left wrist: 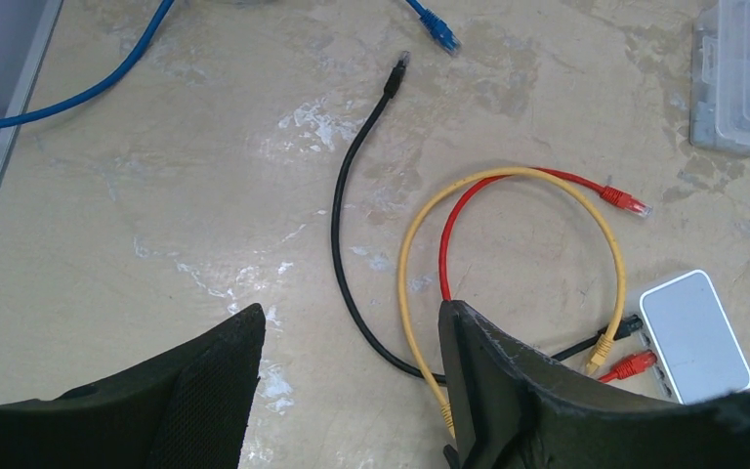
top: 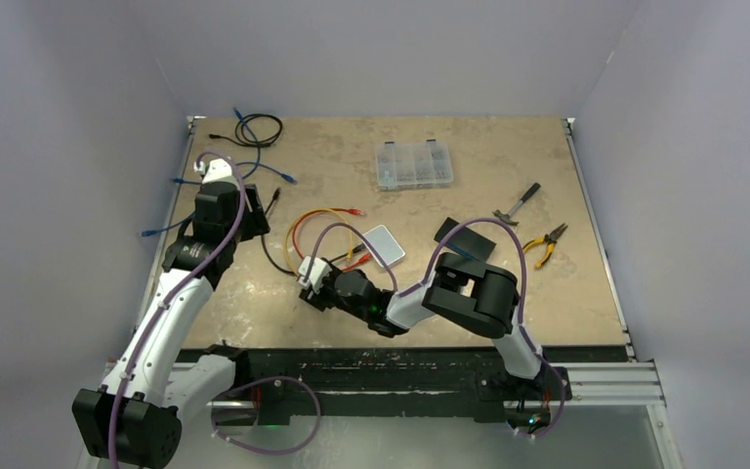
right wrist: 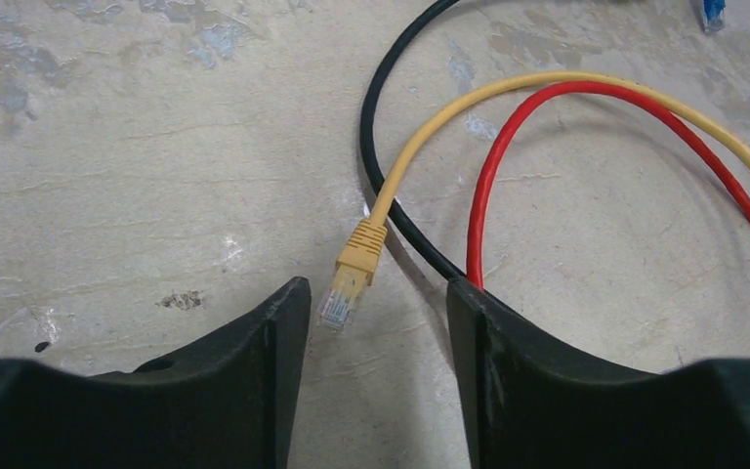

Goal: Insert the plug into the switch port
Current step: Pick up the connector from the center of the board.

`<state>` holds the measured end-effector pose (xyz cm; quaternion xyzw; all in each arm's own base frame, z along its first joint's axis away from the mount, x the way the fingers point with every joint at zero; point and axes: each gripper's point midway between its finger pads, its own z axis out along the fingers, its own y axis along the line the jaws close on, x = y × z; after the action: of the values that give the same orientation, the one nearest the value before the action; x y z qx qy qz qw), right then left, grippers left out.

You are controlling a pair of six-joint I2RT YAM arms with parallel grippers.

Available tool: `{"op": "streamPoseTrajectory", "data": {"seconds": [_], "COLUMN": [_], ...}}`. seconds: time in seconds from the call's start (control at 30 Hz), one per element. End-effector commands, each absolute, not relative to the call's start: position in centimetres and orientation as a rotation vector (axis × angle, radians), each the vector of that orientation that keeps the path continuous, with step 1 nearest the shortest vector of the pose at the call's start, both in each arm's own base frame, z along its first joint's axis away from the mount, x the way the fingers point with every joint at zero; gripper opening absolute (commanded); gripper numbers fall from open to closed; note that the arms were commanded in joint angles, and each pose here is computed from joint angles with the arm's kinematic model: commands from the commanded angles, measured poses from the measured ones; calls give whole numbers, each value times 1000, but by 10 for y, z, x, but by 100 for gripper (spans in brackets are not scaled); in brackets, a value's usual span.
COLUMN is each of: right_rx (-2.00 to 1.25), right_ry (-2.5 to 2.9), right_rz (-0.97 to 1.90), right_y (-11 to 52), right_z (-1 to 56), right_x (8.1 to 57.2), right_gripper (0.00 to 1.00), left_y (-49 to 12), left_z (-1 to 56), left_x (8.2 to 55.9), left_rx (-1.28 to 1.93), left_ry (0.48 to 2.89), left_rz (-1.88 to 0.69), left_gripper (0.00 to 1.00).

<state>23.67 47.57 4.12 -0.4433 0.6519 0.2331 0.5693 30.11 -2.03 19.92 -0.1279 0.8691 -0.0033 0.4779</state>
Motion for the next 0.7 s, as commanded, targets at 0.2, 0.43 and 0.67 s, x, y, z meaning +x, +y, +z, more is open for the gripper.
{"op": "streamPoseTrajectory", "data": {"seconds": [0.2,0.43,0.67], "right_rx": [-965,-994,-979], "right_ry": [1462,1407,1314], "right_rz": [546,556,551], "right_y": [475,464,454], "right_z": [79,121,192], "right_x": [241,234,249], "right_gripper": [5,0,0], "left_y": [-18,-19,-21], "left_z": [202,205,213], "left_x": [300,298,294], "left_rx": [-294,-290,-280], "left_ry": [2107,2094,2066], "left_rz": [-4,-18,-46], "left_gripper": [64,64,64]}}
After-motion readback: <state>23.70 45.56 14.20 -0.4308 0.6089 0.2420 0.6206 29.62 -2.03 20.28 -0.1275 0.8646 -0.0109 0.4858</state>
